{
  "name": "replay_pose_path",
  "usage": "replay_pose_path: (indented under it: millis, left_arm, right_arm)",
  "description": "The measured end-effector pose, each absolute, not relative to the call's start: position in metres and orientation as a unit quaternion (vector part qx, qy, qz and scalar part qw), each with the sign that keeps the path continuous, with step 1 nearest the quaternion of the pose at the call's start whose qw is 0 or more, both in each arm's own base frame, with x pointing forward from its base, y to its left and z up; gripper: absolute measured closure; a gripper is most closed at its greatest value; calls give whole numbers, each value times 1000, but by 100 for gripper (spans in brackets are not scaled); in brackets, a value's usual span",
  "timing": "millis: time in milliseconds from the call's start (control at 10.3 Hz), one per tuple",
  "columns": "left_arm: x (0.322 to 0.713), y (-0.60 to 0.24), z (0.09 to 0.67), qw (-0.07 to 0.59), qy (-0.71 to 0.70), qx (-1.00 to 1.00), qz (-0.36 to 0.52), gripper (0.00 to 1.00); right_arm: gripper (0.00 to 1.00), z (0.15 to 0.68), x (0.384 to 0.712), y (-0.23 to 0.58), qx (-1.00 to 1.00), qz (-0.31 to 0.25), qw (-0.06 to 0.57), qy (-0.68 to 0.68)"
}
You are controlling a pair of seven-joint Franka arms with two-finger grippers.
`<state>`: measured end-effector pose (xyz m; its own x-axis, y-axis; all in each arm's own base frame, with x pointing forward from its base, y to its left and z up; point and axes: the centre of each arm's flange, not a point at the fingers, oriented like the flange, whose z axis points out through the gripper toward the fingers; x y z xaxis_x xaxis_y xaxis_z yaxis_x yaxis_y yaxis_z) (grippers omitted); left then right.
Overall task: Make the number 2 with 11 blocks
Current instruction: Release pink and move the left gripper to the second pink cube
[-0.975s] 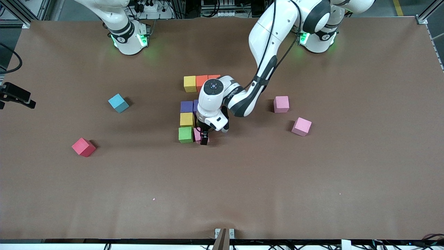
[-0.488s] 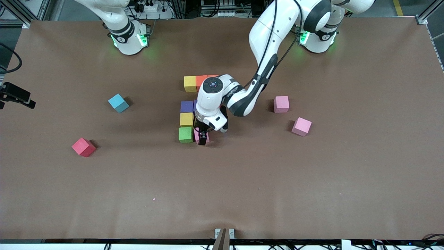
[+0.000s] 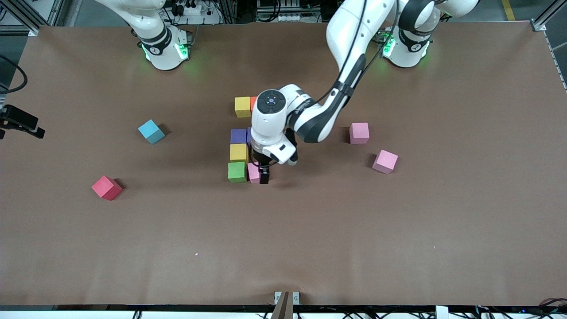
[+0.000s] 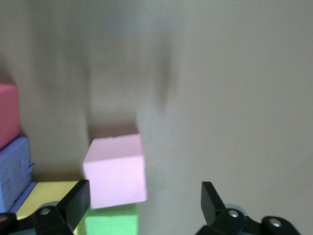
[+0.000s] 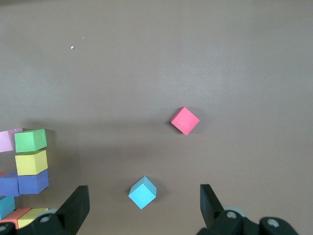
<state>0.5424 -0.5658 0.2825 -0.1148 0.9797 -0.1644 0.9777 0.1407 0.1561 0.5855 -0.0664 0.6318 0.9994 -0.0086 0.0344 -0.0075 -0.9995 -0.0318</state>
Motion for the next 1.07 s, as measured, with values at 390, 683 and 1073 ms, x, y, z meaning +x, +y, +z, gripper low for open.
replay_pose_path:
  millis: [390,683,1073]
  left_arm:
    - [601,-468,331,63,770,635,12,0]
    - [598,-404,317,17,755,656,9,0]
    - [584,-313,288,-6,720,694,2,0]
  right_arm:
    - [0,633,585,-67,-1000,-19,16,4]
    - [0,639,585,-67,-1000,-25,15,4]
    - [0,641,585,-66,-1000,-27,15,3]
